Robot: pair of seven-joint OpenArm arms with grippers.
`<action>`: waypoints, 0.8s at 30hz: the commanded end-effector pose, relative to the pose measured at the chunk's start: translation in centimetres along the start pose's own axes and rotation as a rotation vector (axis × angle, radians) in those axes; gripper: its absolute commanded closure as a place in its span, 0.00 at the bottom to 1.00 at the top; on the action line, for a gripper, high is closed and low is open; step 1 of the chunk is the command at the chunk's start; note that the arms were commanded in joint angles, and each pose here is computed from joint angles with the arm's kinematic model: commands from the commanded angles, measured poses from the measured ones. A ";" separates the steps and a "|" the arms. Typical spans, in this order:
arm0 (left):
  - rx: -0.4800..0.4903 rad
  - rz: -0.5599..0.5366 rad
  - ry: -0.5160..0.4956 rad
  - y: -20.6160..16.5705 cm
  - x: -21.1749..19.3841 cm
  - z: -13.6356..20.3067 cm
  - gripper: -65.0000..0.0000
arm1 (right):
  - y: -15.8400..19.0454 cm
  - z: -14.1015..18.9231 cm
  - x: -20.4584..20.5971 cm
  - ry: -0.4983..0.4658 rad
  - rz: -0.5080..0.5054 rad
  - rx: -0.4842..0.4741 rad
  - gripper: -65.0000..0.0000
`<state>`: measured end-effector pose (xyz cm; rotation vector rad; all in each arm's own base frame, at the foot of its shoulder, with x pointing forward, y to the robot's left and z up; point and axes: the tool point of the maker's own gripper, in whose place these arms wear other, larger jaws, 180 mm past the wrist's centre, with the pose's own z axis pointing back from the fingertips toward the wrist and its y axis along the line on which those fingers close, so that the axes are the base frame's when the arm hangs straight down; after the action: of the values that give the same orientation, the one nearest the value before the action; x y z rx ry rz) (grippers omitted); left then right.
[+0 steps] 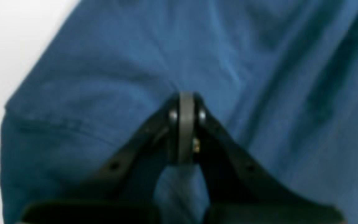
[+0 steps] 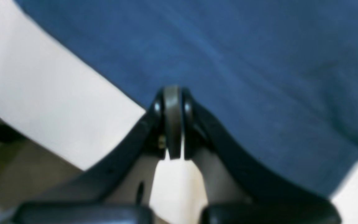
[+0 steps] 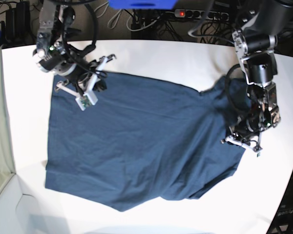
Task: Layout the t-shirt on the table in an organized manner, then fold the t-shirt properly
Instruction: 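Grasp the shirt body with both grippers and drag it to smooth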
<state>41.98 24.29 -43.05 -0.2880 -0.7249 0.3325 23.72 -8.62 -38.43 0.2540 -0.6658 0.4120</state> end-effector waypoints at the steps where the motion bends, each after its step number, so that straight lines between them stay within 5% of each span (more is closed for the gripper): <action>1: 0.041 -0.029 0.011 0.9 0.5 0.1 0.99 | -0.4 -0.2 0.1 -0.008 -0.004 0.000 1.00; 9: 0.118 -0.024 0.148 5.5 -5.8 1.2 0.99 | -6.9 -3.0 -3.5 0.155 -0.027 -0.044 1.00; 13: 0.135 -0.048 0.263 6.7 -9.8 3.5 0.99 | -12.1 -3.6 -2.8 0.148 -0.083 -0.104 1.00; 18: 0.030 -0.048 0.288 4.3 -13.0 7.4 0.99 | -17.2 -5.3 0.4 0.074 -0.129 -0.132 1.00; 24: -0.207 -0.115 0.187 -3.5 -10.8 12.7 0.99 | -23.1 -4.8 8.9 -0.054 -0.164 -0.180 1.00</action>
<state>24.32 18.30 -41.43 -0.4607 -0.4972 0.1447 40.92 -24.10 -41.32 0.1553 -0.6348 0.1941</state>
